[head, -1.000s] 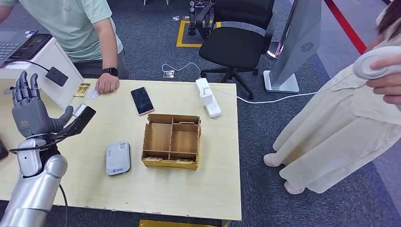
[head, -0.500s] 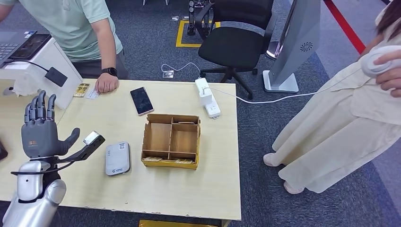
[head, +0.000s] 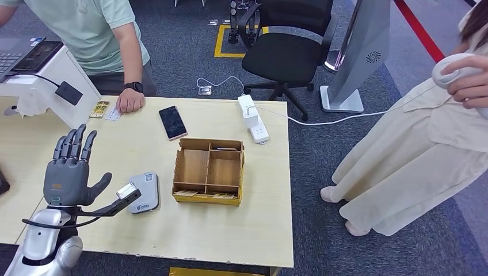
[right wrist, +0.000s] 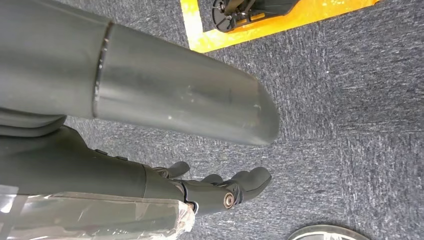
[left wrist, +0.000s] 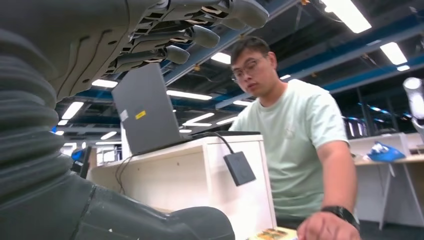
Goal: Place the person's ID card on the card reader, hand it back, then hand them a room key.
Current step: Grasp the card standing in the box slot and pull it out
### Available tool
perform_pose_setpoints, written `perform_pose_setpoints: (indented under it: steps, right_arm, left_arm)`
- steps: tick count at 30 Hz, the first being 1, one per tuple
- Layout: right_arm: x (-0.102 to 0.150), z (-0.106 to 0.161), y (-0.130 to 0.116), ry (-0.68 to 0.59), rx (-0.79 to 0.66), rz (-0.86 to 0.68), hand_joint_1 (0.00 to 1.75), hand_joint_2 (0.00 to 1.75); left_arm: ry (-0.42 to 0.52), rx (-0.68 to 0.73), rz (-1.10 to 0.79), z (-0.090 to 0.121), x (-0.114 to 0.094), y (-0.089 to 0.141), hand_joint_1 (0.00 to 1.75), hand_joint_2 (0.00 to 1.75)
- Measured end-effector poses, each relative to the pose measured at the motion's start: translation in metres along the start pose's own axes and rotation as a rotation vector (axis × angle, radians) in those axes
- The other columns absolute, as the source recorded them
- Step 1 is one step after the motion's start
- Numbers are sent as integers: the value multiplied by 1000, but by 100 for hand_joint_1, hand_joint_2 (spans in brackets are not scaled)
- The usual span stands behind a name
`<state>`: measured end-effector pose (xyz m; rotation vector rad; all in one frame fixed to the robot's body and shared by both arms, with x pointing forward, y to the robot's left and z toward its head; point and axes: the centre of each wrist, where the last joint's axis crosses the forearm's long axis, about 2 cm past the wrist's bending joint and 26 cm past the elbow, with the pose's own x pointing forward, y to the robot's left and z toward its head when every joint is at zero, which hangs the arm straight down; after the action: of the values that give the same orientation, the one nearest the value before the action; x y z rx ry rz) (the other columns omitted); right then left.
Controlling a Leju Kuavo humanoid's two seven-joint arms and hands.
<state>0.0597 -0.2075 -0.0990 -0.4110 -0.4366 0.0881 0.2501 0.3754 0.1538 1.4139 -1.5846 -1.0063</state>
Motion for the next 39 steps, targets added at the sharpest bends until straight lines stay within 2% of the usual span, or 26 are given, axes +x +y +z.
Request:
perform_pose_setpoints:
  steps: [7,17,27,39]
  right_arm:
    - [0,0,0,1,-1,-6,0,0]
    - [0,0,0,1,-2,-5,0,0]
    - [1,1,1,-2,-1,-9,0,0]
    - [1,1,1,-2,2,-11,0,0]
  left_arm:
    - [-42,-58,19,2,15,-5,0,175]
    - [-69,-83,31,2,22,-8,0,175]
    - [-146,-149,42,7,46,-17,0,175]
    - [-224,-266,26,29,44,-18,0,175]
